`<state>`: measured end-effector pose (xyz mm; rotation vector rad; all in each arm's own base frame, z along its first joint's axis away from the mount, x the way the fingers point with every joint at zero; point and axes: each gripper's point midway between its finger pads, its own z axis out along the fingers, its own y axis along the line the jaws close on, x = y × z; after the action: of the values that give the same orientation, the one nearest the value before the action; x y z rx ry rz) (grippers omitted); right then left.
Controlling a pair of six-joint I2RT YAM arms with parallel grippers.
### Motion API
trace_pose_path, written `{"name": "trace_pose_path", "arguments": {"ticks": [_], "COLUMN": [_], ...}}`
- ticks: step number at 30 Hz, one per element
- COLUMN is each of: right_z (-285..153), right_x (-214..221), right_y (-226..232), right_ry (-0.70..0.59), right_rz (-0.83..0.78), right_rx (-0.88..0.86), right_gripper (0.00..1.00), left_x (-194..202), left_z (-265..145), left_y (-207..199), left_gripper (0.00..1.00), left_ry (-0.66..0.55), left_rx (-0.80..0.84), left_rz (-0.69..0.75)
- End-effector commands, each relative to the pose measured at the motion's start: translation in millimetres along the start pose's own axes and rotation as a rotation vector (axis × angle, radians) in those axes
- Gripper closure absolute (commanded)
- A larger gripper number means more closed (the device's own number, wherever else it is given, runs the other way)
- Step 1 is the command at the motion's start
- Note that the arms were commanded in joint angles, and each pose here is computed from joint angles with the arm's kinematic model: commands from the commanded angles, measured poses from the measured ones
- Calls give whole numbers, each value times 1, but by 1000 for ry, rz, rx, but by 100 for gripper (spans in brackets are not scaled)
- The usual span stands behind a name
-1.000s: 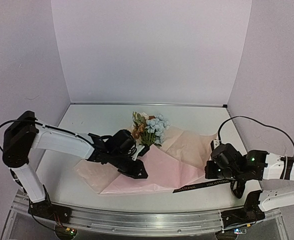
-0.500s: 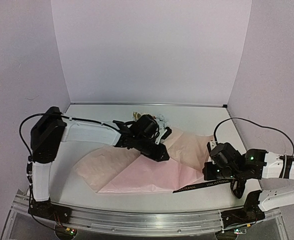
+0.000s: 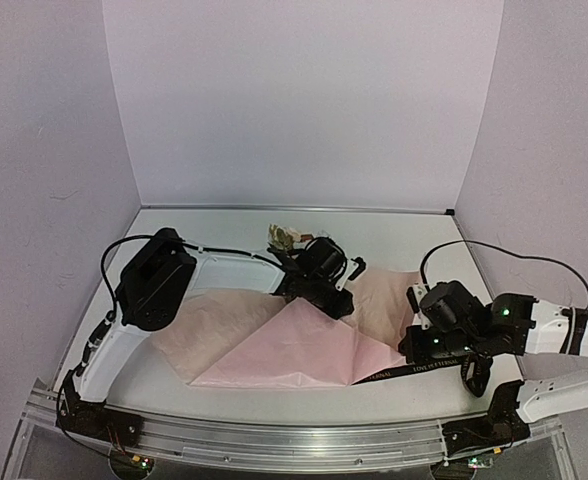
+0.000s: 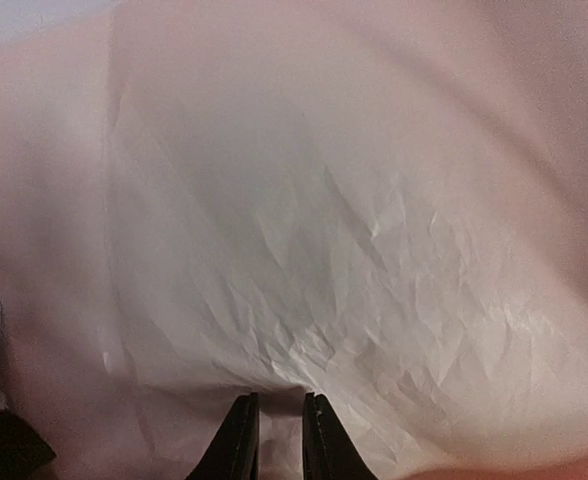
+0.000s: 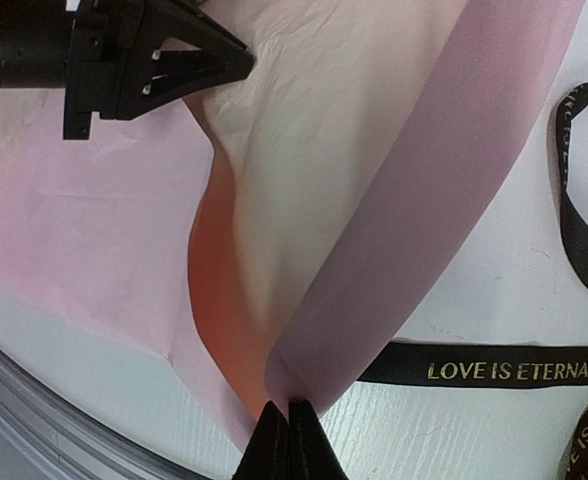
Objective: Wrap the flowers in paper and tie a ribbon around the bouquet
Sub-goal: Pick up the one-fourth-folded wrapping paper from the center of the board.
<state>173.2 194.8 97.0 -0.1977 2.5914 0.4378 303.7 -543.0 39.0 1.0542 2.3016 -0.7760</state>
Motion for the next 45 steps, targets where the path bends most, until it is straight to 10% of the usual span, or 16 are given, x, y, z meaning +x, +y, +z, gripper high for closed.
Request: {"name": "trace_pose_path", "arguments": {"ticks": [1,17,30,45], "right_z": [-6,-12,-21,-26], "right_x": [-7,-16,-17,-40], "right_y": [13,21,1,11], "right_ry": [12,22,17,-22], "right_rz": [-17,-65,-146,-204], "right_rx": [-24,-17,79,117], "right_gripper": [100,100,100,100], "left_x": [-32,-21,-102,108], "left_z": [2,28,-97,-212], "left_y": [2,2,-3,-20], "left_gripper": [83,83,75,83], "left_ry": [-81,-46,-242,74], "left_rx": [-16,-30,67,200], "left_rz": [47,62,-29,-264]}}
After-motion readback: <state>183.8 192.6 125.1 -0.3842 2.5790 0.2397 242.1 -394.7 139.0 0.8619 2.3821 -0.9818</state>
